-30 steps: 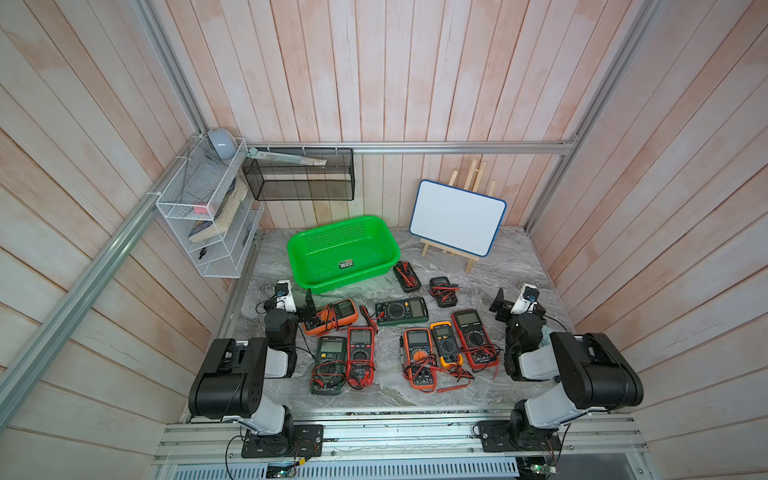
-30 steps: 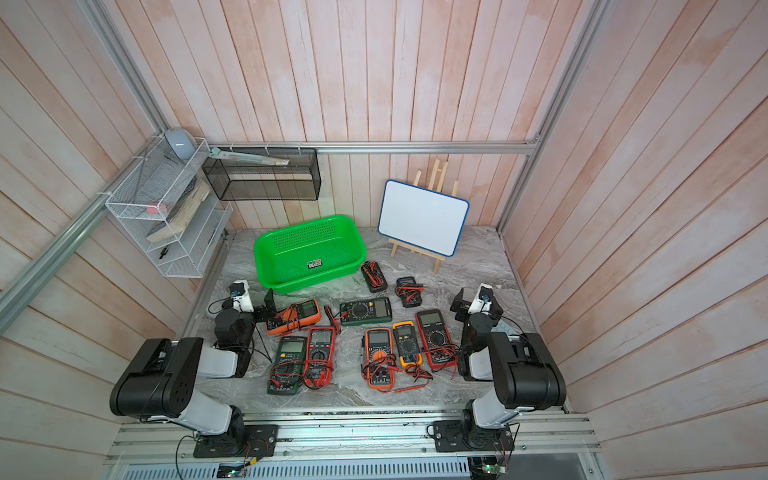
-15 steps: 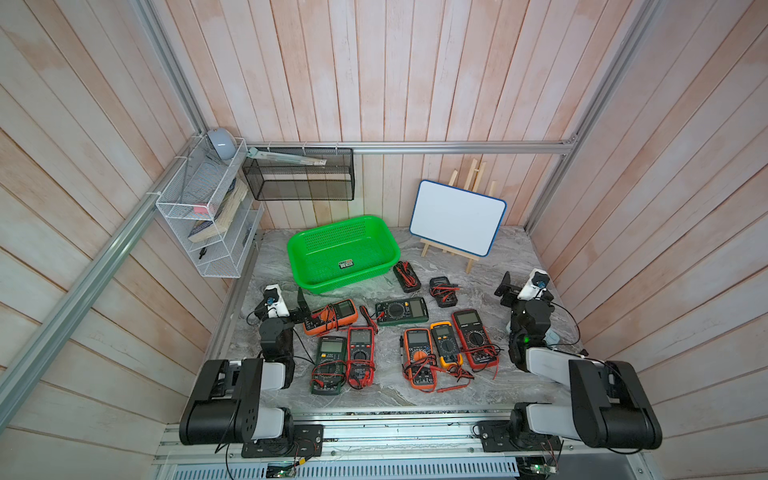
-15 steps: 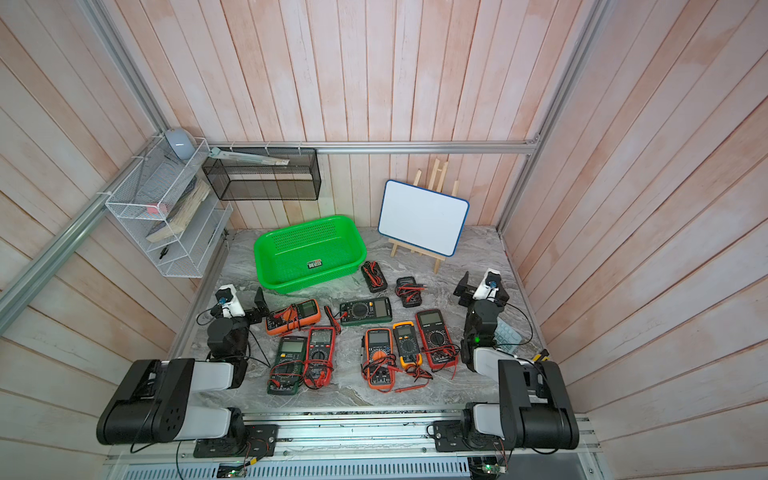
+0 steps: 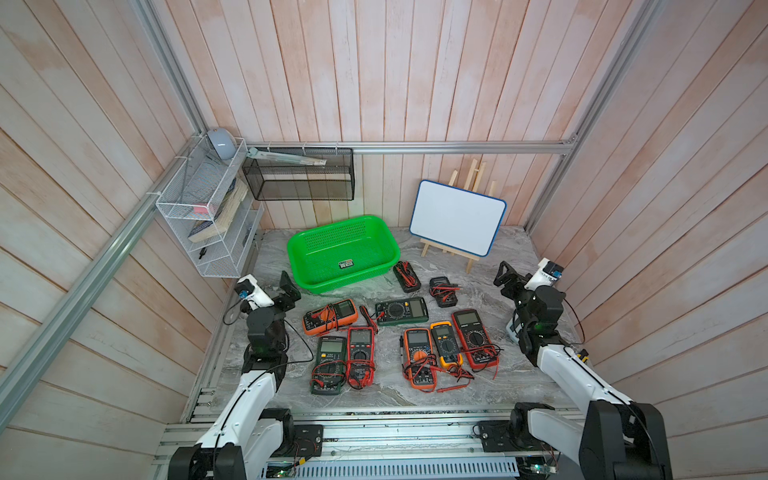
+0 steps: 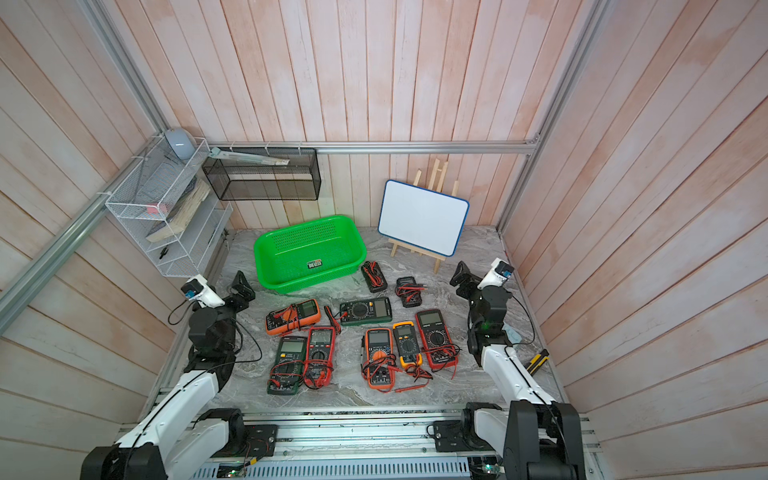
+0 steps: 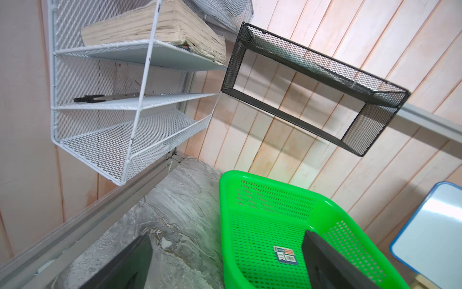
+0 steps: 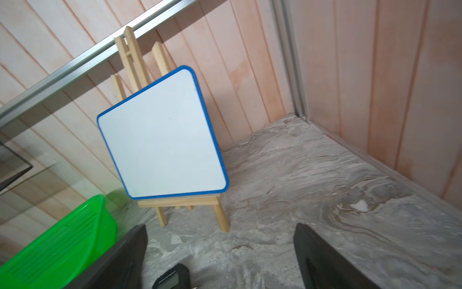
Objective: Put the multimeter into the basket
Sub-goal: Pick up the multimeter from the center of the board.
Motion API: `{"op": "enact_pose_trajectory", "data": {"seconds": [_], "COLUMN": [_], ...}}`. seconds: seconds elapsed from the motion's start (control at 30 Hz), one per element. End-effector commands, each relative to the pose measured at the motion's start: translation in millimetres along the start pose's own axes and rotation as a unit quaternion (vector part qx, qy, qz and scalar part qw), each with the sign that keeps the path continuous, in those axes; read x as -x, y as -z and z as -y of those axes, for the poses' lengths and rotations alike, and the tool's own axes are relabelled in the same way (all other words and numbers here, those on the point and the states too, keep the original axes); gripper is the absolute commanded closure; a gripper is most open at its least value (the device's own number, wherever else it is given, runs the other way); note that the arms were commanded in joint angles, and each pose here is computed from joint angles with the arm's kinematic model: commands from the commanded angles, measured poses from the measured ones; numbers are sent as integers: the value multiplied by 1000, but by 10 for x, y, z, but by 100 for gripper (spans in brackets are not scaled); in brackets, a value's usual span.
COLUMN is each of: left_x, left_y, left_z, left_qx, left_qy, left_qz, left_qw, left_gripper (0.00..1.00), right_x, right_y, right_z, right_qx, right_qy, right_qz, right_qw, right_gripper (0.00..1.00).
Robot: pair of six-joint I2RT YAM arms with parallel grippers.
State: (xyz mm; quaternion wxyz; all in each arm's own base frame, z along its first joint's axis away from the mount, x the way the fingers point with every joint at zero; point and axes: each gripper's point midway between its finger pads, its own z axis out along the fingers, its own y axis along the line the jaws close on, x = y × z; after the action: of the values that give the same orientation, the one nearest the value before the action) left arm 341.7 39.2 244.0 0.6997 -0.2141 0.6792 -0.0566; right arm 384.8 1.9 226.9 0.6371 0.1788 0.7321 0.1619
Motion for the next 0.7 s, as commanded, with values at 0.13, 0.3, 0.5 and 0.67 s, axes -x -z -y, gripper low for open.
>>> {"op": "enact_pose_trajectory", "data": {"seconds": [0.13,0.3,0.5,0.67], "left_x": [-568,-773,-777,-723], "left_y": [105,162,97,-7], "left_z": [324,609,688,616], "left_qx": [-49,-74,-60,-28], "left_qy": [65,53,29,-8], "left_qz": [-183,-258,-315,-323], "left_qw": [980,962,947,946], "left_gripper": [0,0,0,0], "right_x": [-830,-1381,-1961,-2442], "right_y": [56,261,489,683], "right_z": [-1087,-1815,-2486,-2772], "right_qx": [106,162,198,203], "right_qy": [58,87,119,150], "right_qz": [-215,-308,-387,-438], "right_qw": [969,933,892,863], "right_gripper": [5,5,5,4]}}
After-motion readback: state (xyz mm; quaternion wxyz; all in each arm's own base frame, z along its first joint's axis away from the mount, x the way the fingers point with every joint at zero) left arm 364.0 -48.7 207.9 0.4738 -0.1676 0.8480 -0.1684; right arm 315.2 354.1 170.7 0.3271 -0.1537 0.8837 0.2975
